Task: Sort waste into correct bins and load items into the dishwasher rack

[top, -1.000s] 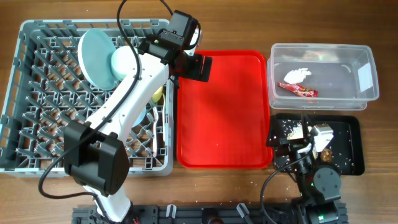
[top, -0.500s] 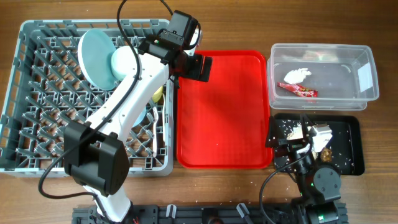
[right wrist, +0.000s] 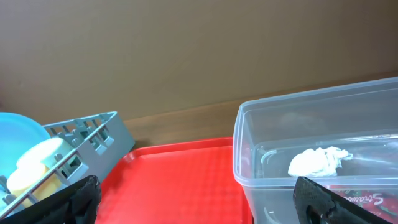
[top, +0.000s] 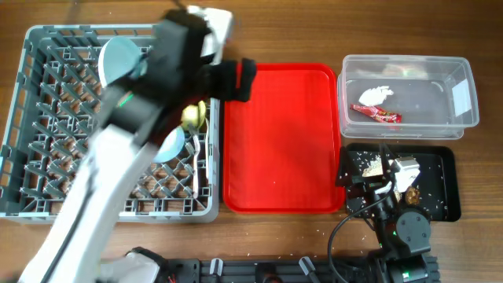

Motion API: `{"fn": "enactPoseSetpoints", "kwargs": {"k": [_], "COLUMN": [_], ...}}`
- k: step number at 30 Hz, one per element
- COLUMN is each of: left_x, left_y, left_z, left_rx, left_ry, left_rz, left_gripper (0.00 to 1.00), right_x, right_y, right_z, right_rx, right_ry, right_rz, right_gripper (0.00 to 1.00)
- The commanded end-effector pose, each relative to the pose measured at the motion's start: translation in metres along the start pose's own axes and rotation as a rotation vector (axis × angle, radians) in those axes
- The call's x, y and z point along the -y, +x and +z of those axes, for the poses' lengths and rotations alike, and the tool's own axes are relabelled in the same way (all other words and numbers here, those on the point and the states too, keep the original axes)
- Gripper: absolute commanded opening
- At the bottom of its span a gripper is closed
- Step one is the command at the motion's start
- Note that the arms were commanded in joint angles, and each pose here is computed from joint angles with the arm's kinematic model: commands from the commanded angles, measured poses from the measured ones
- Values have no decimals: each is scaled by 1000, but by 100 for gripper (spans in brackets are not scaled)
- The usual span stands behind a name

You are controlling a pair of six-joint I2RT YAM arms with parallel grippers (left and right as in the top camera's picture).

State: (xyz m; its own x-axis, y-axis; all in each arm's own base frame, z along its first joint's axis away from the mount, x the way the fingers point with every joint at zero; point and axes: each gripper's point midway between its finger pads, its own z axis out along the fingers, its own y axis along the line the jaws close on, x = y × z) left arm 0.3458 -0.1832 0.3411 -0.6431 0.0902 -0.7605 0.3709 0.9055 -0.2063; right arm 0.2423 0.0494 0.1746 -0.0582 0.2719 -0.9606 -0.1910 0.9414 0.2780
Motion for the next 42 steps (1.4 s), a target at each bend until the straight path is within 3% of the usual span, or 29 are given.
{"fn": "enactPoseSetpoints", "kwargs": {"k": [1,3,5,10,14,16,19,22,25,29,32,42], "left_x": [17,6,-5,-22,-43,-55,-60,-82,-113,-175,-181,-174], "left_y": [-21,-22,17,121,156,141,114,136,161,214,220,219], "left_z": [-112,-187,-254,-286,-245,-206,-152,-103,-75,-41,-38,-35], "left_rx": [249,429,508,463,544,685,954,1067,998,810,728,722], "left_ry": [67,16,-14,-76,-103,-69,73,149,25,-308,-442,-417], "left_rz": [16,21,-12,-144,-288,-289,-170,-234,-308,-502,-255,-233], "left_gripper": [100,100,100,100,100,100,100,100,100,100,100,100], "right_x": [-3,-3,-3,-3,-3,-3,-3,-3,-3,-3,-3,-3], "right_y": [-1,-1,-1,-1,-1,-1,-1,-1,-1,-1,-1,-1], "right_z": [-1,-1,-1,-1,-1,-1,-1,-1,-1,-1,-1,-1], "right_rx": [7,7,7,7,7,7,7,7,7,7,7,7], "right_ry": [-16,-16,-16,-16,-16,-16,-16,-16,-16,-16,-16,-16], "right_rz": [-19,-18,-18,-18,-18,-18,-18,-18,-18,-18,-18,-18], "right_gripper": [100,100,100,100,100,100,100,100,100,100,100,100]}}
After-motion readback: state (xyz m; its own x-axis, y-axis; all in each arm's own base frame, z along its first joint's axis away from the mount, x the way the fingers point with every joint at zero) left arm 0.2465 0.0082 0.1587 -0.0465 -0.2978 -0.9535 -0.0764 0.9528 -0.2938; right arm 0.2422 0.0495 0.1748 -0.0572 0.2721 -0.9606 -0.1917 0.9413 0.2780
